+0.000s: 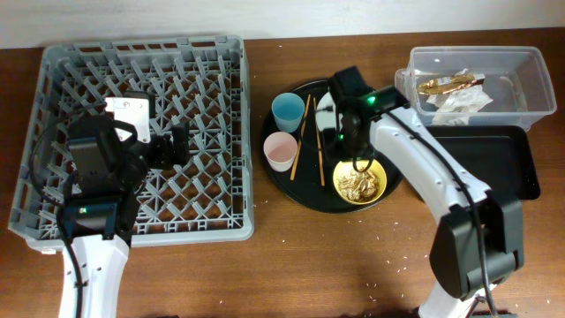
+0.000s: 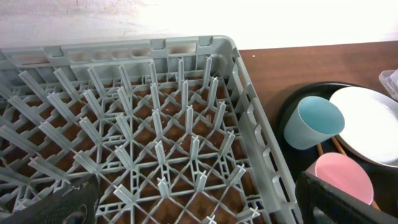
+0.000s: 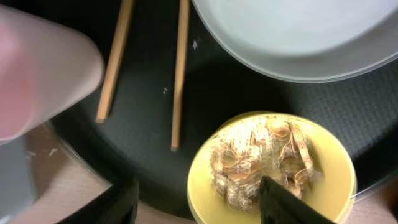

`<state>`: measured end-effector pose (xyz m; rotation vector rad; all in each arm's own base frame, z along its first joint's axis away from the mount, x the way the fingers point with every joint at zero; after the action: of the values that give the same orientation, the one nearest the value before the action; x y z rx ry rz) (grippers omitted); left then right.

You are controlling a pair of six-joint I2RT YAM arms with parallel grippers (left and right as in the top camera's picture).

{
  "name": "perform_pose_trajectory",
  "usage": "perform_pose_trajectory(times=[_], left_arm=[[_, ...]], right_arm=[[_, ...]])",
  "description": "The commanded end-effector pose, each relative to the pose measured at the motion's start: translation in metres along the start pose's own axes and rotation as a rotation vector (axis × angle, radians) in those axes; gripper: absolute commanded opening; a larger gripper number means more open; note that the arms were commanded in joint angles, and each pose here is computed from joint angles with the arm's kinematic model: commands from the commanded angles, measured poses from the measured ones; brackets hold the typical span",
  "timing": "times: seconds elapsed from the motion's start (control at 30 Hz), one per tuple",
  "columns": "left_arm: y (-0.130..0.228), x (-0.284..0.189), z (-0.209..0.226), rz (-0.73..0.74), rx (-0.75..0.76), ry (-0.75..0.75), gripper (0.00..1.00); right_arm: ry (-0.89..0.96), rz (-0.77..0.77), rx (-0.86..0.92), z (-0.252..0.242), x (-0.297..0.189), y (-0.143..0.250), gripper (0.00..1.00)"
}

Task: Sort waste into correct bins and load items into the dishwasher rack
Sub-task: 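Grasp the yellow bowl of shells with the right gripper, then tip the yellow bowl to dump shells onto the black tray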

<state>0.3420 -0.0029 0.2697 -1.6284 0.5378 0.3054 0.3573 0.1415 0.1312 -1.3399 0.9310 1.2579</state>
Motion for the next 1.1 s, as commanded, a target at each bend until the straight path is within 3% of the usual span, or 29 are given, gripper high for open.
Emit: perform_pose_trajectory(times=[0.0, 0.23, 0.4, 0.47, 0.5, 0.63, 0.77, 0.93, 1.07], left_arm=[[-0.006, -0.001, -0.001, -0.012, -0.003, 0.010, 1.00], [-0.006, -0.001, -0.001, -0.012, -0.003, 0.010, 1.00], [-0.006, -0.001, -0.001, -0.012, -0.003, 0.010, 1.00], [-0.006, -0.001, -0.001, -0.012, -0.003, 0.010, 1.00], [-0.006, -0.001, -0.001, -0.012, -0.003, 0.010, 1.00], [-0.006, -0.001, -0.001, -0.012, -0.003, 0.010, 1.00], [-0.006, -0.001, -0.001, -0.012, -0.003, 0.010, 1.00], [-0.006, -0.001, -0.001, -0.012, -0.003, 0.010, 1.00], [-0.006, -0.001, -0.001, -0.012, -0.003, 0.010, 1.00]], right_arm=[[0.050, 0.057, -0.008, -0.010, 0.039, 0.025, 0.58], [0.021, 0.084, -0.047, -0.010, 0.059, 0.042, 0.50], [0.014, 0.083, -0.061, -0.009, 0.059, 0.042, 0.23], [0.012, 0.072, -0.061, -0.008, 0.056, 0.038, 0.07], [0.012, 0.069, -0.061, -0.008, 0.056, 0.037, 0.04], [0.004, 0.062, -0.056, -0.005, 0.022, 0.023, 0.04], [-0.133, -0.018, -0.053, -0.013, -0.065, -0.001, 0.04], [-0.360, -0.111, 0.056, -0.086, -0.108, 0.001, 0.04], [-0.393, -0.187, 0.154, -0.146, -0.116, 0.009, 0.04]])
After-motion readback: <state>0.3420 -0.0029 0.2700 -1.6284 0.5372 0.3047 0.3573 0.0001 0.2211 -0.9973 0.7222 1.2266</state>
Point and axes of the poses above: each gripper's point midway between its finger pads, its own x axis out along the fingers, its own z axis along the line the jaws close on, y = z × x, the point moved 4 cm from there along -x, back along the fingers, and after that the axes turned 5 degrees about -x, right-handed, at the moved point
